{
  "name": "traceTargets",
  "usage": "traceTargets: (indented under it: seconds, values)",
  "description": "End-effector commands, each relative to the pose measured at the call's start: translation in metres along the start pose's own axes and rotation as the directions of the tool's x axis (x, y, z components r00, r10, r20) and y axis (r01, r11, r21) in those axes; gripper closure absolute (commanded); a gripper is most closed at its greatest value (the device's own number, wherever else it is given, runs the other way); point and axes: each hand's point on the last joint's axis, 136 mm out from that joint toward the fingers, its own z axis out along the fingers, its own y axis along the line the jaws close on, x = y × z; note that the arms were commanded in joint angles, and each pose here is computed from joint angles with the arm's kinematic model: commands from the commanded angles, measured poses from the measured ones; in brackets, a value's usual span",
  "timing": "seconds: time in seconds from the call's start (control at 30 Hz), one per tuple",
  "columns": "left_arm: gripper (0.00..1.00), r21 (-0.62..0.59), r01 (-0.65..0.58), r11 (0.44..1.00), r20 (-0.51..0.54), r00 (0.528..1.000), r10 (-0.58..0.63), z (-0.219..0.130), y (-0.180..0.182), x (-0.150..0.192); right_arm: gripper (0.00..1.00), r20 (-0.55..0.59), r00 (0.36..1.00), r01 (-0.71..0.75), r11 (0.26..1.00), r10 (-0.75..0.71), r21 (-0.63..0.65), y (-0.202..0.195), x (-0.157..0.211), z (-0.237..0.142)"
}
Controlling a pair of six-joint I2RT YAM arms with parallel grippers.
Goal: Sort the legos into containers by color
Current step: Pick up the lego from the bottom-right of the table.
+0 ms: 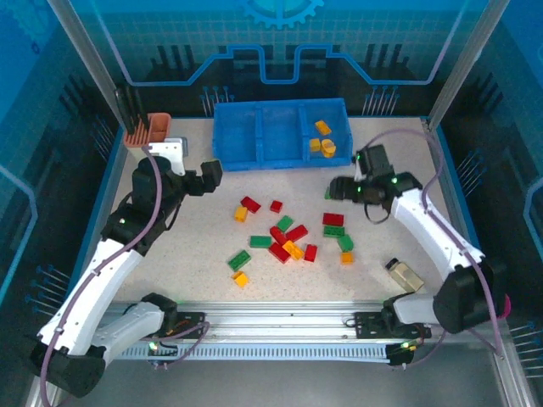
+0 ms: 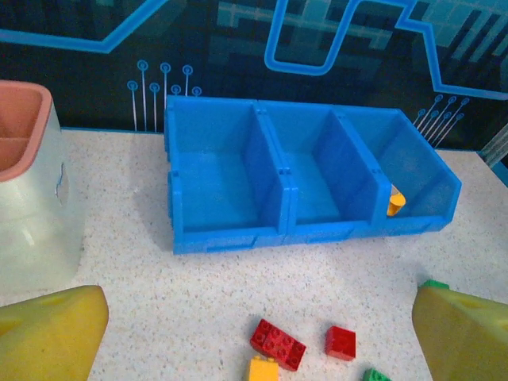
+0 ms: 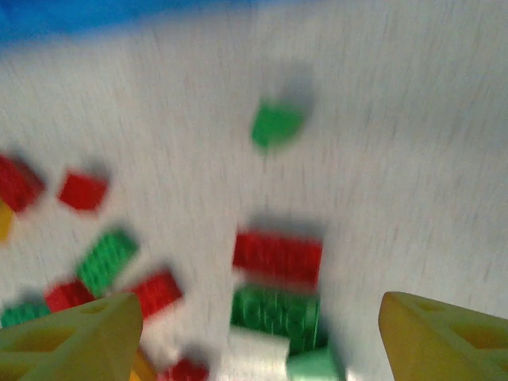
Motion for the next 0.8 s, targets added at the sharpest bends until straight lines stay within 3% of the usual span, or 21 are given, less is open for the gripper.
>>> traceTargets:
  seconds: [0.0,0.1,0.3,0.47,0.77]
  values:
    - [0.01,0.025,0.014,1.000,-0.035,0.999,-0.013,-0.009,-0.003,0.011,0.20,-0.099,0.991,-0.088,0.995,0.093,0.056,-0.009,0.062,-0.004]
    - [0.01,0.033,0.017,0.999,-0.039,0.999,-0.016,-0.014,-0.003,0.012,0.20,-0.153,0.983,-0.087,0.991,0.101,0.098,-0.019,0.109,-0.002]
    - [0.01,0.036,0.019,0.999,-0.053,0.998,-0.017,-0.019,-0.002,0.017,0.20,-0.224,0.967,-0.087,0.983,0.122,0.160,-0.038,0.166,0.012]
    - [0.01,0.042,0.019,0.999,-0.077,0.997,-0.015,-0.021,-0.003,0.023,0.20,-0.208,0.969,-0.092,0.979,0.129,0.182,-0.045,0.175,0.025]
    - [0.01,0.035,-0.064,0.997,-0.132,0.989,0.068,-0.027,-0.004,0.018,0.23,-0.173,0.981,-0.053,0.980,0.087,0.194,-0.037,0.157,0.048]
